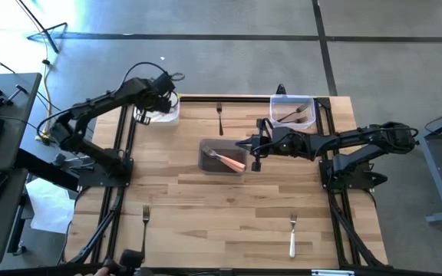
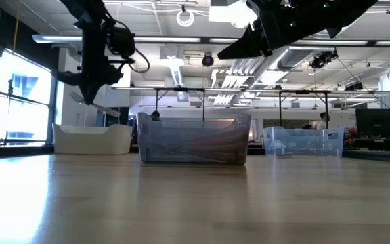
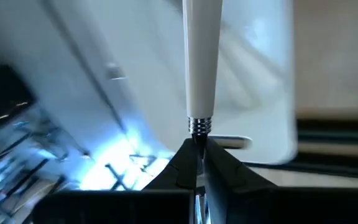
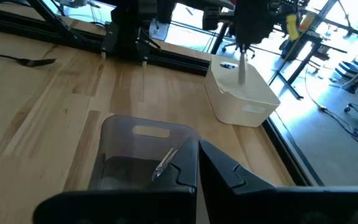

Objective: Sort silverware by color (type)
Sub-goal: Put the left white fork into the white bin

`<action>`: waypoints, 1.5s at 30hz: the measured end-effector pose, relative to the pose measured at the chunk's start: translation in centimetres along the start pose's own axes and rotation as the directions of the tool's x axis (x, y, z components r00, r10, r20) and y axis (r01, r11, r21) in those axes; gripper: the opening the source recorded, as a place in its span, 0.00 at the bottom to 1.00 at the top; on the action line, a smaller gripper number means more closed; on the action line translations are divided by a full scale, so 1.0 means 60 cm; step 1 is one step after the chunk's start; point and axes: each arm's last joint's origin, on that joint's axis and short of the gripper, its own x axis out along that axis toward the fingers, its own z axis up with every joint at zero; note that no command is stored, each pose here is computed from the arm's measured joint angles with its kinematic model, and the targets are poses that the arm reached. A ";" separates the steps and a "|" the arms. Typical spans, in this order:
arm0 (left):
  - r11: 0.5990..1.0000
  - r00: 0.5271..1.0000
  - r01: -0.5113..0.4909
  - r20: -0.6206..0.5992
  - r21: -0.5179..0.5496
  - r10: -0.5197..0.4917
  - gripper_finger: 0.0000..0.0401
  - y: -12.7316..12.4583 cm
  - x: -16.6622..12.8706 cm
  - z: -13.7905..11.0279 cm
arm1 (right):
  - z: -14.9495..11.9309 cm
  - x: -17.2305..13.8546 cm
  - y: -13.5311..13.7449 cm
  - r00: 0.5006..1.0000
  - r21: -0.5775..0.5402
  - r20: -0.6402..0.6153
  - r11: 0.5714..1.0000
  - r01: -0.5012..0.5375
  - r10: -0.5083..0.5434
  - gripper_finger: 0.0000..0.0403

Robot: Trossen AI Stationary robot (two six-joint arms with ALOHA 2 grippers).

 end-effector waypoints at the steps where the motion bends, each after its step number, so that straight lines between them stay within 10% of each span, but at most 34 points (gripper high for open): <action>1: 0.999 0.999 0.034 -0.009 0.010 -0.034 0.00 -0.003 0.004 0.002 | 0.000 0.000 -0.001 1.000 -0.001 0.001 1.000 -0.004 0.004 0.00; 22: 0.997 0.997 -0.066 0.044 0.046 0.064 0.00 0.045 -0.012 0.016 | 0.005 0.002 -0.017 0.998 -0.027 0.062 1.000 -0.004 0.005 0.00; 45: 0.935 0.942 0.330 0.015 0.125 -0.335 0.00 0.068 0.140 0.012 | -0.002 0.003 -0.032 0.999 -0.015 0.048 1.000 -0.016 0.016 0.00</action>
